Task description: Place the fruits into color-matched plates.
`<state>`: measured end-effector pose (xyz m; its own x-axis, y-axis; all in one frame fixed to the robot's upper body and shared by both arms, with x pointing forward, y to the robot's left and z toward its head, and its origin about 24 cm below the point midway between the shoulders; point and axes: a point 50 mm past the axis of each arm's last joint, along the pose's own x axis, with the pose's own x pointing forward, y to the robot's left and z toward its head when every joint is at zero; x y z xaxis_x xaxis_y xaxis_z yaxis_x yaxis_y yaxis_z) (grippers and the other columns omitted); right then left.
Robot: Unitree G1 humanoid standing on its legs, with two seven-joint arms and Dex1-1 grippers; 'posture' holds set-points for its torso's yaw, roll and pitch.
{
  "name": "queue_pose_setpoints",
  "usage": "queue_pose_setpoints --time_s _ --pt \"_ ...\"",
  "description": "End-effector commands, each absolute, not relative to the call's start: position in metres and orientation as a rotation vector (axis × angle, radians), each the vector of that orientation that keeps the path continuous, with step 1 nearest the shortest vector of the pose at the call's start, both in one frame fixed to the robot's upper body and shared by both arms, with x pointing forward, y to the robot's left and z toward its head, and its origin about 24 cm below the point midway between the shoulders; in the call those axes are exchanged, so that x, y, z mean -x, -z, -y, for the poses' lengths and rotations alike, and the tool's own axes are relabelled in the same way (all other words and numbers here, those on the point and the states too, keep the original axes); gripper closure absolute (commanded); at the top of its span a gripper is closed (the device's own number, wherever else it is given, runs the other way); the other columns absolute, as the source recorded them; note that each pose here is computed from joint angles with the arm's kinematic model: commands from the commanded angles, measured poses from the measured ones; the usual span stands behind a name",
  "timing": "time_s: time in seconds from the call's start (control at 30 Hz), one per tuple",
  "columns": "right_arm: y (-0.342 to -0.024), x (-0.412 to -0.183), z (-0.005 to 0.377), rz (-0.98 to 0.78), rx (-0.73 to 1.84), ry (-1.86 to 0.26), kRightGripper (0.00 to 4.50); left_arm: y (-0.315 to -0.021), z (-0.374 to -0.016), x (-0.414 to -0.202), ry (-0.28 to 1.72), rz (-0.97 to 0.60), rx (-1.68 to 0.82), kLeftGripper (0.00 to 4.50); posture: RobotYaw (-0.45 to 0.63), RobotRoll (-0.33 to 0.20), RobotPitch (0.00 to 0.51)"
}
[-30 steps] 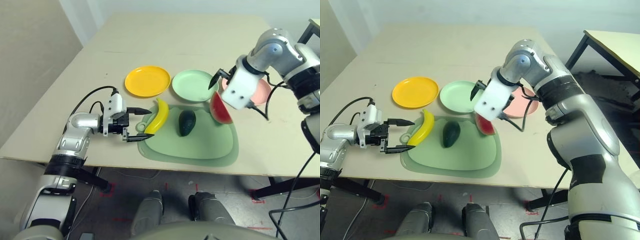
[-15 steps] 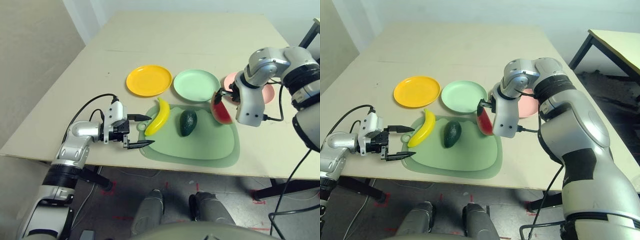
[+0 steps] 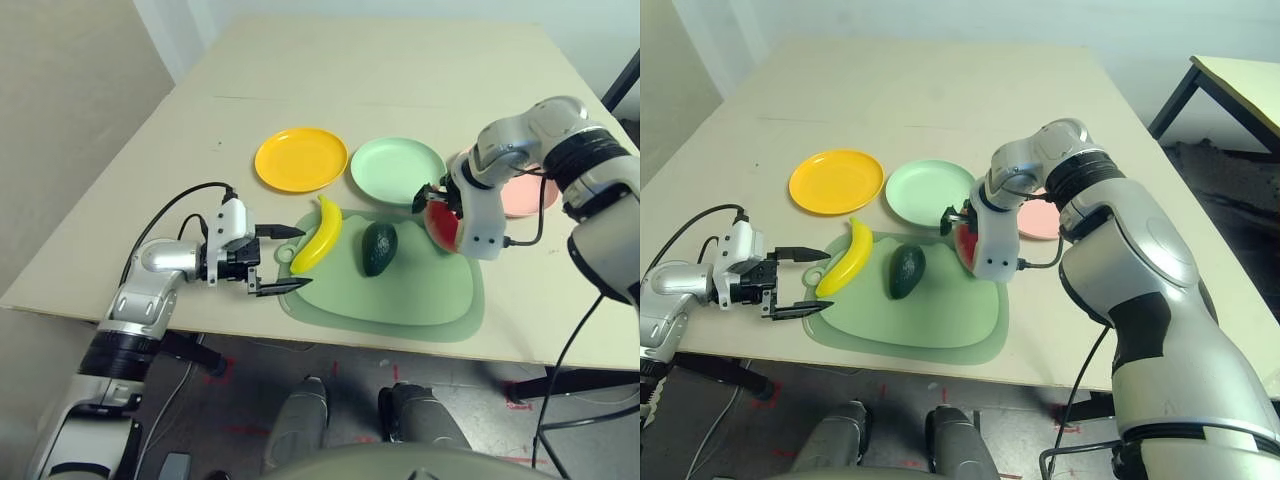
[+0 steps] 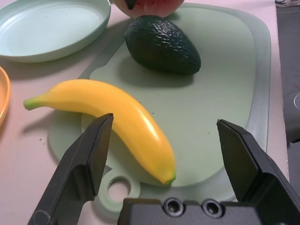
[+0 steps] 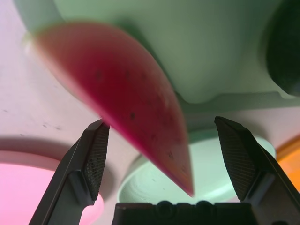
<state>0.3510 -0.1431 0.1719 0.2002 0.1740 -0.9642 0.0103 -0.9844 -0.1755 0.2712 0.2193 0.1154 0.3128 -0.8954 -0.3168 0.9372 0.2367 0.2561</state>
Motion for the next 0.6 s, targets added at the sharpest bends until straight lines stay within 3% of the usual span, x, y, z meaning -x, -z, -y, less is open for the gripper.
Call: queue_pose_setpoints --time_s 0.03,0.6 --pt "-0.1729 -0.351 0.1456 0.169 2.334 -1.909 0.03 -0.1173 -0.2222 -0.2718 1.254 -0.114 -0.434 0.0 0.11 0.0 0.13" --pt "-0.1668 -0.3524 0.1518 0.056 2.274 -1.906 0.03 -0.1176 -0.2203 -0.2706 1.258 -0.109 -0.43 0.0 0.11 0.0 0.136"
